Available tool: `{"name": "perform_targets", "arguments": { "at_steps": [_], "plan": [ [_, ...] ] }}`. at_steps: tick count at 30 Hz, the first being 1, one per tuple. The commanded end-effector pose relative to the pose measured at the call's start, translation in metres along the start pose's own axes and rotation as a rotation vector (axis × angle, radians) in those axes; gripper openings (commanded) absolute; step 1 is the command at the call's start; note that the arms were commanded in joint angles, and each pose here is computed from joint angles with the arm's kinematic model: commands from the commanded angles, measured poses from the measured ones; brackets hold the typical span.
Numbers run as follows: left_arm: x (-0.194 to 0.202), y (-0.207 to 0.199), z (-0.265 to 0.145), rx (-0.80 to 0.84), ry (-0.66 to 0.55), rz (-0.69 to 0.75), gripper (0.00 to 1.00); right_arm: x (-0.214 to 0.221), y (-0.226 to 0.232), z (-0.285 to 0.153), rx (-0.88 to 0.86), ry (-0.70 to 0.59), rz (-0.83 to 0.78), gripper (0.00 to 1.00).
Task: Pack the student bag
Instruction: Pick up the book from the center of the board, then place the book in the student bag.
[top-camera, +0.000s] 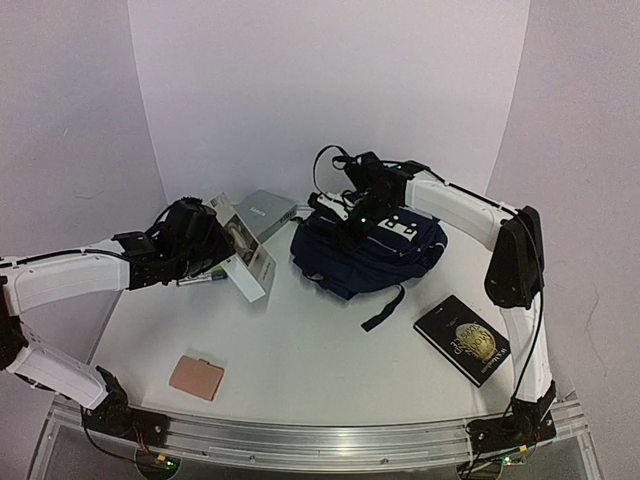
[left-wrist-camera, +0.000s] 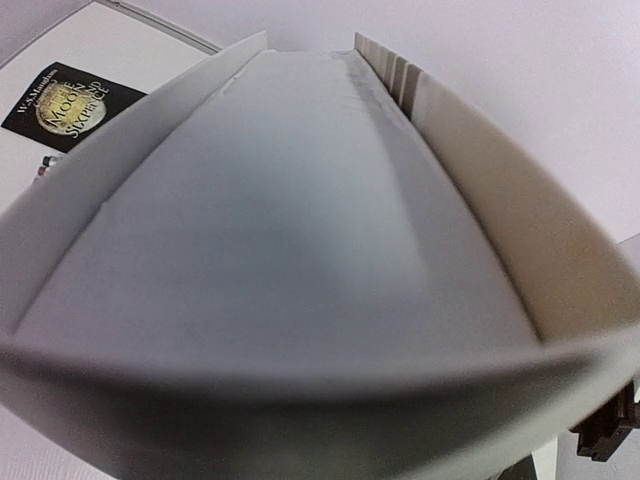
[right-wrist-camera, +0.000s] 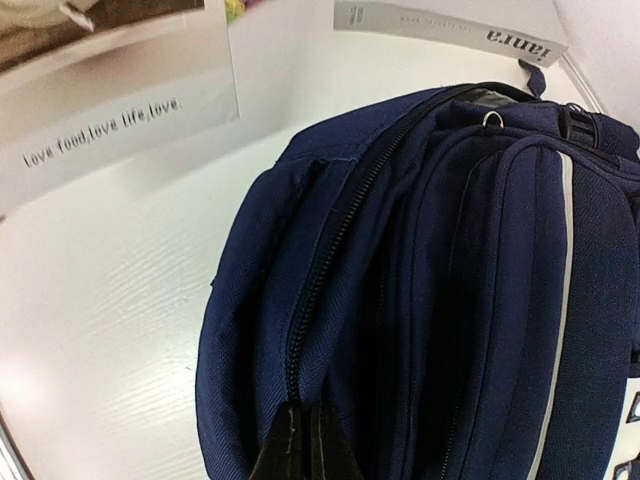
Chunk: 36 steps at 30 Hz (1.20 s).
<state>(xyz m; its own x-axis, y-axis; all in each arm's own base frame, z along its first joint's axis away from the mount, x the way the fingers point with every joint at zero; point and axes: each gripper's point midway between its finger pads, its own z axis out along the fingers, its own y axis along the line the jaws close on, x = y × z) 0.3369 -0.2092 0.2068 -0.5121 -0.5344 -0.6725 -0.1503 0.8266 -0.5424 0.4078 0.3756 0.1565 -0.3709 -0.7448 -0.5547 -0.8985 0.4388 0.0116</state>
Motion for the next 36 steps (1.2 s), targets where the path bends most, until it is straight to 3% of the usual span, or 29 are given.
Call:
{"name": "perform_targets", "arguments": {
  "at_steps": [1, 3, 6, 7, 25, 31, 36],
  "plan": [
    [-0.017, -0.020, -0.010, 0.089, -0.033, -0.029, 0.07, -0.014, 0.017, -0.019, -0.087, -0.063, 0.023, 0.01],
    [-0.016, -0.019, -0.010, 0.084, -0.031, -0.026, 0.07, 0.001, 0.018, -0.006, -0.096, -0.021, 0.023, 0.07],
    [-0.016, -0.017, -0.010, 0.080, -0.030, -0.029, 0.07, 0.016, 0.016, 0.014, -0.099, 0.030, 0.049, 0.30],
    [-0.016, -0.017, -0.010, 0.080, -0.029, -0.030, 0.07, 0.017, 0.014, 0.018, -0.095, 0.037, 0.060, 0.33],
    [-0.017, -0.014, -0.014, 0.057, -0.022, -0.017, 0.08, 0.050, -0.032, 0.077, 0.148, 0.159, 0.090, 0.33],
    [-0.015, -0.012, -0.013, 0.049, -0.020, -0.015, 0.09, 0.054, -0.034, 0.080, 0.164, 0.172, 0.097, 0.43],
    [-0.016, -0.014, -0.011, 0.053, -0.022, -0.007, 0.09, 0.034, -0.038, 0.064, 0.173, 0.113, 0.106, 0.38]
  ]
}}
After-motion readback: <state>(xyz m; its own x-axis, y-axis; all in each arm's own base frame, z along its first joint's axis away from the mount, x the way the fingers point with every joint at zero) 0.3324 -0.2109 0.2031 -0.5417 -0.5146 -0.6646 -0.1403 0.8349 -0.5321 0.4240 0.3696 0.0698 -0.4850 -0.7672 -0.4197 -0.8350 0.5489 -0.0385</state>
